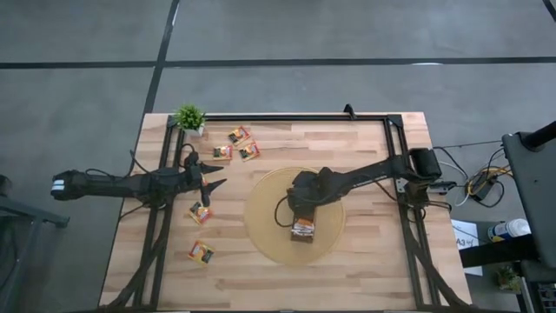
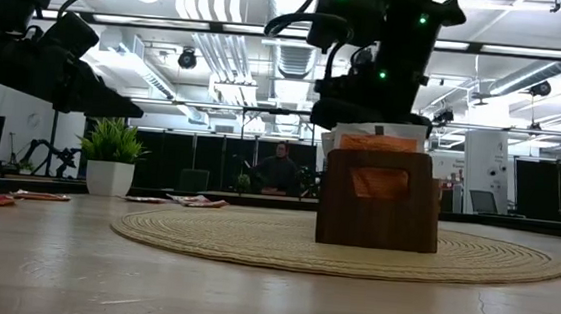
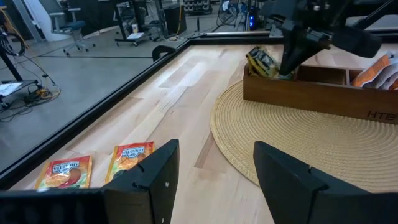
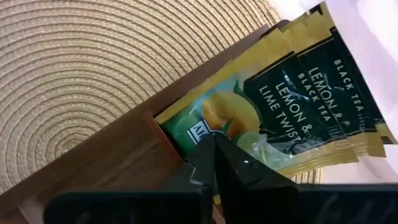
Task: Pick & Place Tea
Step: Put the yellow tea bag into the top section of the wooden organizer, then put the orange tea bag into the middle section of the wooden organizer
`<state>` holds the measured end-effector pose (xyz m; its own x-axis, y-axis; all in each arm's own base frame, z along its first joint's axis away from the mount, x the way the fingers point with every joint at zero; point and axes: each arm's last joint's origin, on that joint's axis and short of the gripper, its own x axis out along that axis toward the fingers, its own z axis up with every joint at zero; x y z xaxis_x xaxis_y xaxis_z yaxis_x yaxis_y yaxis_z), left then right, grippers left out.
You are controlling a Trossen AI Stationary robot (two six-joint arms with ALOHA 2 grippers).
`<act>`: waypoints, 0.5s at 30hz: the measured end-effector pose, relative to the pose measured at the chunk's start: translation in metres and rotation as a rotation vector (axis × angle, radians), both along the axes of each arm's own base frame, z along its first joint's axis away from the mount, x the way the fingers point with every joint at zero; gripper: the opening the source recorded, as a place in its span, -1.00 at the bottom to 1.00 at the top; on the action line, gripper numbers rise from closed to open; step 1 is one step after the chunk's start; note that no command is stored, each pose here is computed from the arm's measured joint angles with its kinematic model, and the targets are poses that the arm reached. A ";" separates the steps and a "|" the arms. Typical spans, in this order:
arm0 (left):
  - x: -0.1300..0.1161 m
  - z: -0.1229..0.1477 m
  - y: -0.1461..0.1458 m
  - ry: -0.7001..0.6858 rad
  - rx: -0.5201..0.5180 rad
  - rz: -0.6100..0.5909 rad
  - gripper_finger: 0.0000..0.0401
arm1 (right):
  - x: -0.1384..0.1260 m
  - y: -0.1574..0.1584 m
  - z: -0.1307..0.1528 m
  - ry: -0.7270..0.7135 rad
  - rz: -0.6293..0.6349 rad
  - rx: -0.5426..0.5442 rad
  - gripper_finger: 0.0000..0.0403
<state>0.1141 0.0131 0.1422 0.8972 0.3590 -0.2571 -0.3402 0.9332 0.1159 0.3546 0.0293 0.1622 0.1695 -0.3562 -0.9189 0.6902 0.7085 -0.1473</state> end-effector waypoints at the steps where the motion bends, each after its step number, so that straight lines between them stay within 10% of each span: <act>1: 0.000 0.000 0.000 0.000 0.000 0.000 0.01 | 0.001 0.000 0.000 -0.001 0.005 -0.001 -0.96; 15: 0.000 0.000 0.000 -0.001 0.000 0.000 0.01 | -0.020 0.019 0.079 -0.220 0.061 -0.155 -0.96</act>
<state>0.1141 0.0131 0.1423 0.8974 0.3591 -0.2564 -0.3404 0.9331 0.1156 0.3349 0.0484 0.2417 0.3843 -0.4727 -0.7930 0.6742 0.7305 -0.1087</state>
